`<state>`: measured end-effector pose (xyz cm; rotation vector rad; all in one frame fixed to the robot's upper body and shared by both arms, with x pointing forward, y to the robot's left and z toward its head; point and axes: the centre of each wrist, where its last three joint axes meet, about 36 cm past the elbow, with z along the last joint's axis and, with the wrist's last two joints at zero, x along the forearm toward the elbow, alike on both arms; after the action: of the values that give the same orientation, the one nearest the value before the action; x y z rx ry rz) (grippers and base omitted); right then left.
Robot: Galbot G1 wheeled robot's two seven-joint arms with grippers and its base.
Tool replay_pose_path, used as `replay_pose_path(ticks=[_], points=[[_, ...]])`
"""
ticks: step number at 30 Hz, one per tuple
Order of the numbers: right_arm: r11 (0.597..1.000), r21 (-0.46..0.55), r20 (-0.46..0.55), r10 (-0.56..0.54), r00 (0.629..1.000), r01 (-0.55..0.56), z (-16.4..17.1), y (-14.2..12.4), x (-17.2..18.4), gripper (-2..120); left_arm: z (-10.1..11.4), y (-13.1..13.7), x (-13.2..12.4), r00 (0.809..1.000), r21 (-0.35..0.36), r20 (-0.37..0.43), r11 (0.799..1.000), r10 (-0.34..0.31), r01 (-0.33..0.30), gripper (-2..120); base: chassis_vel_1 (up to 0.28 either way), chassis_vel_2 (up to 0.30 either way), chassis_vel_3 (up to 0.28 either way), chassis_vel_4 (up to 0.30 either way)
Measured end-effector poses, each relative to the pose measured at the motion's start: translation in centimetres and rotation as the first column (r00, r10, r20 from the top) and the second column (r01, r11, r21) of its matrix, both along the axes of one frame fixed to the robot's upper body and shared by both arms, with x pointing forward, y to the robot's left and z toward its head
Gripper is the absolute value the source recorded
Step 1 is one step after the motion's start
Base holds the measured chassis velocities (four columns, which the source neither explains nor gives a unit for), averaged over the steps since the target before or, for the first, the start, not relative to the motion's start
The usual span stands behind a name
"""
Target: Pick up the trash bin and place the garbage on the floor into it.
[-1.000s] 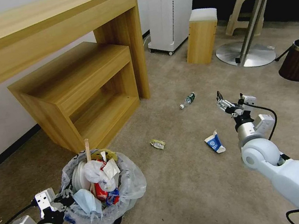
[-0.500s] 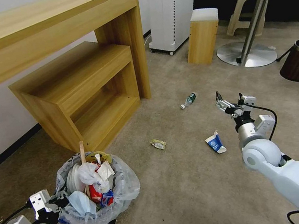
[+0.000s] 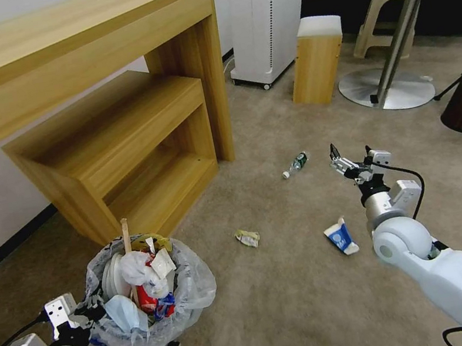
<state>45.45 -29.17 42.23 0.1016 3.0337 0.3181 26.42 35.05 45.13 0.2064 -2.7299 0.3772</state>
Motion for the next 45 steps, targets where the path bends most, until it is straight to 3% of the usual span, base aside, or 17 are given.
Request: replay_pose_path(ticks=[22, 35, 45], points=[[1.000, -0.005, 0.007, 0.012, 1.000, -0.012, -0.5, 0.2, -0.2, 100, 0.0, -0.2, -0.1, 1.000, -0.004, 0.003, 1.000, 0.001, -0.001, 1, -0.054, 0.047, 0.046, -0.048], [1.000, -0.007, 0.012, 0.019, 1.000, -0.018, -0.2, 0.0, -0.2, 100, 0.9, -0.9, -0.3, 0.999, -0.014, -0.037, 1.000, -0.017, 0.016, 1, -0.017, 0.019, 0.014, -0.024], [1.000, -0.002, 0.006, 0.026, 1.000, -0.026, -0.3, 0.3, -0.2, 100, 1.9, -1.4, -1.7, 0.993, -0.007, -0.102, 0.998, -0.064, 0.064, 1, 0.000, 0.000, 0.000, 0.000]])
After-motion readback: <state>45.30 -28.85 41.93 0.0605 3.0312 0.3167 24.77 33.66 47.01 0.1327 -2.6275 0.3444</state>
